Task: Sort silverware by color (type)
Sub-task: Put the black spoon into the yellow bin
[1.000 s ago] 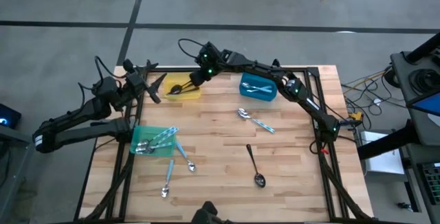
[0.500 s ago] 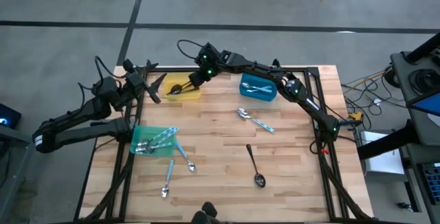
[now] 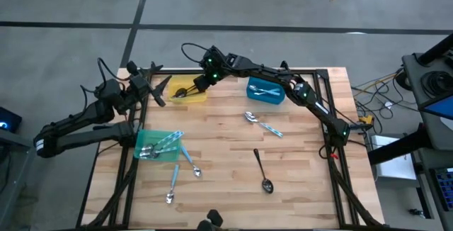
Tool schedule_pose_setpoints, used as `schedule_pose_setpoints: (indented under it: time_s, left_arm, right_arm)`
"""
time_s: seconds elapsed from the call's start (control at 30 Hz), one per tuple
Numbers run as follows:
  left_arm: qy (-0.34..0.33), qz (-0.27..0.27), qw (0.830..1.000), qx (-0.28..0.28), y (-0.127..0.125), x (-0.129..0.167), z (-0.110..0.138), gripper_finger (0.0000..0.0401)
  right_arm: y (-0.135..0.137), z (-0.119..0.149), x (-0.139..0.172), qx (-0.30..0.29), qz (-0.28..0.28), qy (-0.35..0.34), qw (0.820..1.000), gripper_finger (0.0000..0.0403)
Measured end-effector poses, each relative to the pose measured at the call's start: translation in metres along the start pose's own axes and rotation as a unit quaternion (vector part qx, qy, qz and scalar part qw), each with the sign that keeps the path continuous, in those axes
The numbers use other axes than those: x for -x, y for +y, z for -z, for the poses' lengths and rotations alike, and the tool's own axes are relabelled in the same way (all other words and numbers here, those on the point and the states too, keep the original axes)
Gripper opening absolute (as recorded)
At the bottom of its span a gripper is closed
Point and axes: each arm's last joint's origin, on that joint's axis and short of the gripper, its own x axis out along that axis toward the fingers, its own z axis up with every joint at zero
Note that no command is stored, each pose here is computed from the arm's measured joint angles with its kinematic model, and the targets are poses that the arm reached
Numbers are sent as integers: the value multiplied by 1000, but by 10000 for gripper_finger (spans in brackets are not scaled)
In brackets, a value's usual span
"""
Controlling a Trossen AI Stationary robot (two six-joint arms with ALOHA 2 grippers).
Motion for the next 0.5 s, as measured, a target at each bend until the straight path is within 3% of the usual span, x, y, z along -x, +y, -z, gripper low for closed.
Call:
schedule_pose_setpoints:
  time_s: [0.5]
  left_arm:
    - [0, 0, 1000, -1, 0, 0, 0, 204]
  right_arm:
    - [-2, 3, -3, -2, 28, -6, 1000, 9]
